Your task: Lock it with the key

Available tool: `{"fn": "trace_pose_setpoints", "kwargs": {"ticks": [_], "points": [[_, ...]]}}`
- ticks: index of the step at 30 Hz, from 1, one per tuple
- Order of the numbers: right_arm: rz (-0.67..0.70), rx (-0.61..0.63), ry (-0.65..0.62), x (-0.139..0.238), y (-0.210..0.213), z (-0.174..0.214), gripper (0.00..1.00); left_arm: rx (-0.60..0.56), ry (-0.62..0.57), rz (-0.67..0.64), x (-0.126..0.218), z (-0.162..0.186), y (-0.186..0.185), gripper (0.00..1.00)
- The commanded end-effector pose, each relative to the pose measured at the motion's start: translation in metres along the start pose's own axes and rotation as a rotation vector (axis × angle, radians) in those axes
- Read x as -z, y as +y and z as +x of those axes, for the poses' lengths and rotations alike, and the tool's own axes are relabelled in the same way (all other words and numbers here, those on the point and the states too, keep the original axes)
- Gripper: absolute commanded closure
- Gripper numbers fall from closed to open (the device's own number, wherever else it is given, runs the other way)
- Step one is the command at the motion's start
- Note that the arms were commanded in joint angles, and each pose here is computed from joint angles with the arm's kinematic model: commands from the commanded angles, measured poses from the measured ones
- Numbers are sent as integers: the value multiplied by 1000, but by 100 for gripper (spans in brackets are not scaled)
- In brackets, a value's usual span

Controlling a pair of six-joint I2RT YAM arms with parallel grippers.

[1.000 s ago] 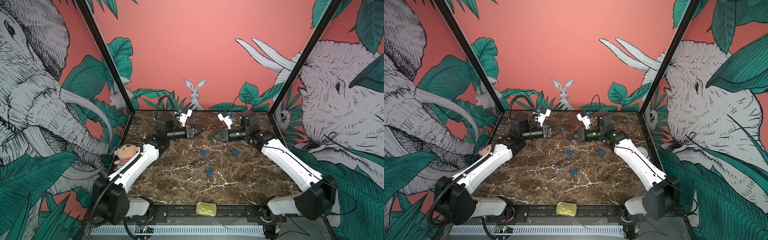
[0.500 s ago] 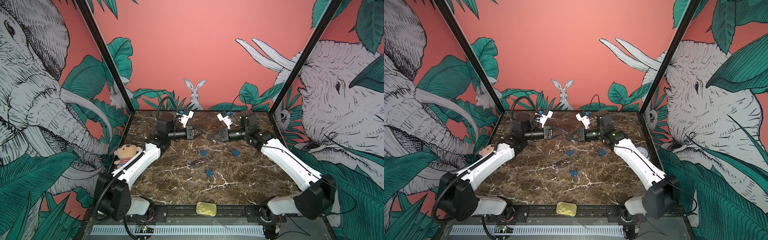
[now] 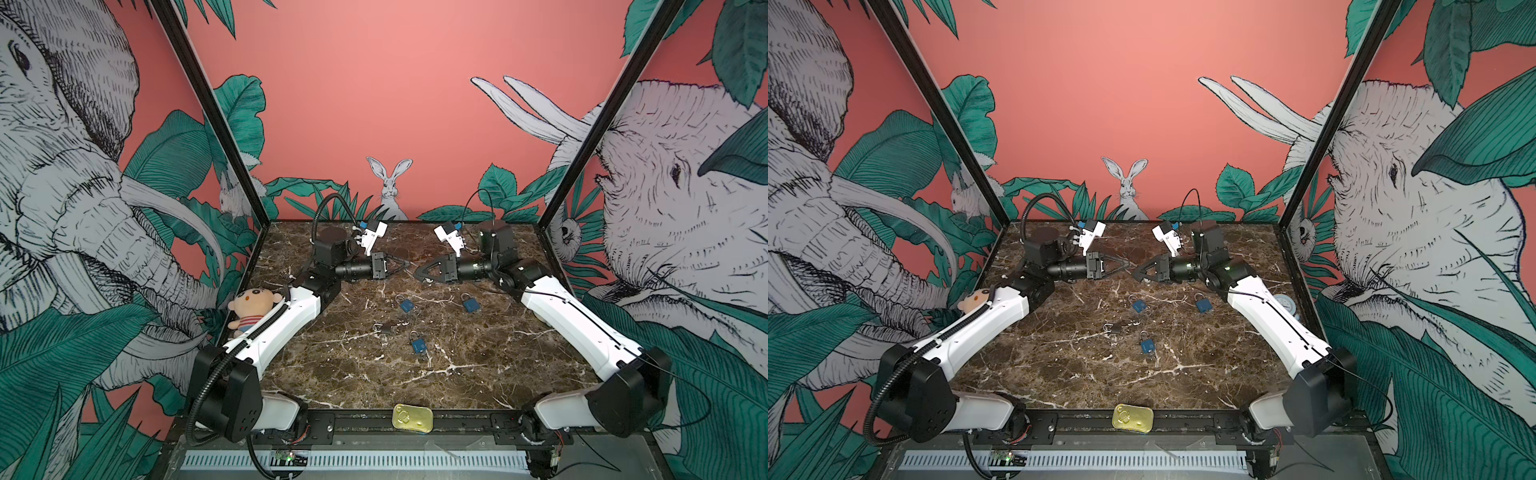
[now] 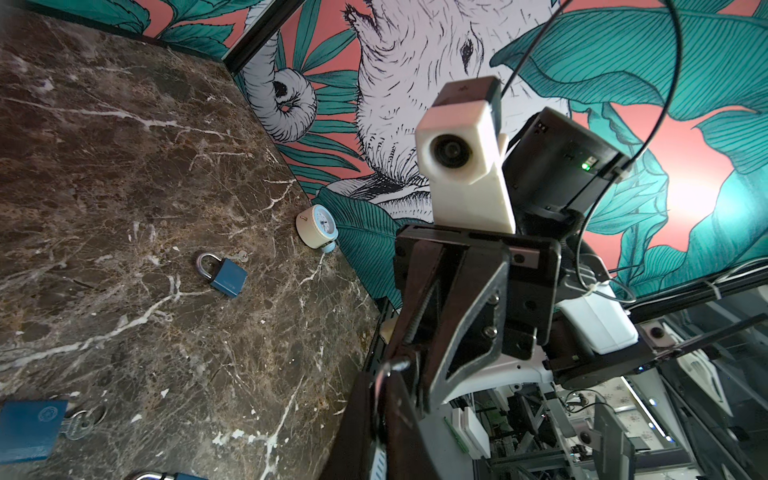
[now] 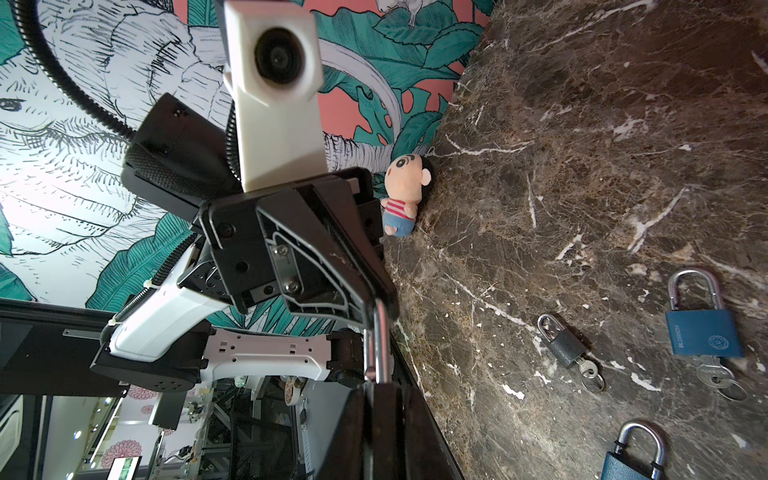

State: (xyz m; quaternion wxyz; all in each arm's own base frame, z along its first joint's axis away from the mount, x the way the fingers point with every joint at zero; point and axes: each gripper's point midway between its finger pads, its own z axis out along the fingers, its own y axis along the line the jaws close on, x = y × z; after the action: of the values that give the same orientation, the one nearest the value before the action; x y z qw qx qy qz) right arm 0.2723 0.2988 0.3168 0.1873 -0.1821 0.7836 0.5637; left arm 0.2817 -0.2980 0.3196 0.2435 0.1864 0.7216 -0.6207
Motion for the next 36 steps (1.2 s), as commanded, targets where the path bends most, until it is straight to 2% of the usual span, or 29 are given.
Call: {"fn": "trace_pose_setpoints", "kwargs": {"ticks": [1, 16, 26, 36], "points": [[-72, 74, -42, 4, 24, -16, 100, -18, 6, 10, 1, 4, 0, 100], [-179, 54, -77, 10, 47, -21, 100, 15, 14, 3, -6, 15, 23, 100], [-173, 56, -89, 5, 44, -25, 100, 13, 17, 41, -4, 19, 13, 100], [-170, 59, -98, -2, 42, -32, 100, 23, 73, 73, -12, 42, 3, 100]]}}
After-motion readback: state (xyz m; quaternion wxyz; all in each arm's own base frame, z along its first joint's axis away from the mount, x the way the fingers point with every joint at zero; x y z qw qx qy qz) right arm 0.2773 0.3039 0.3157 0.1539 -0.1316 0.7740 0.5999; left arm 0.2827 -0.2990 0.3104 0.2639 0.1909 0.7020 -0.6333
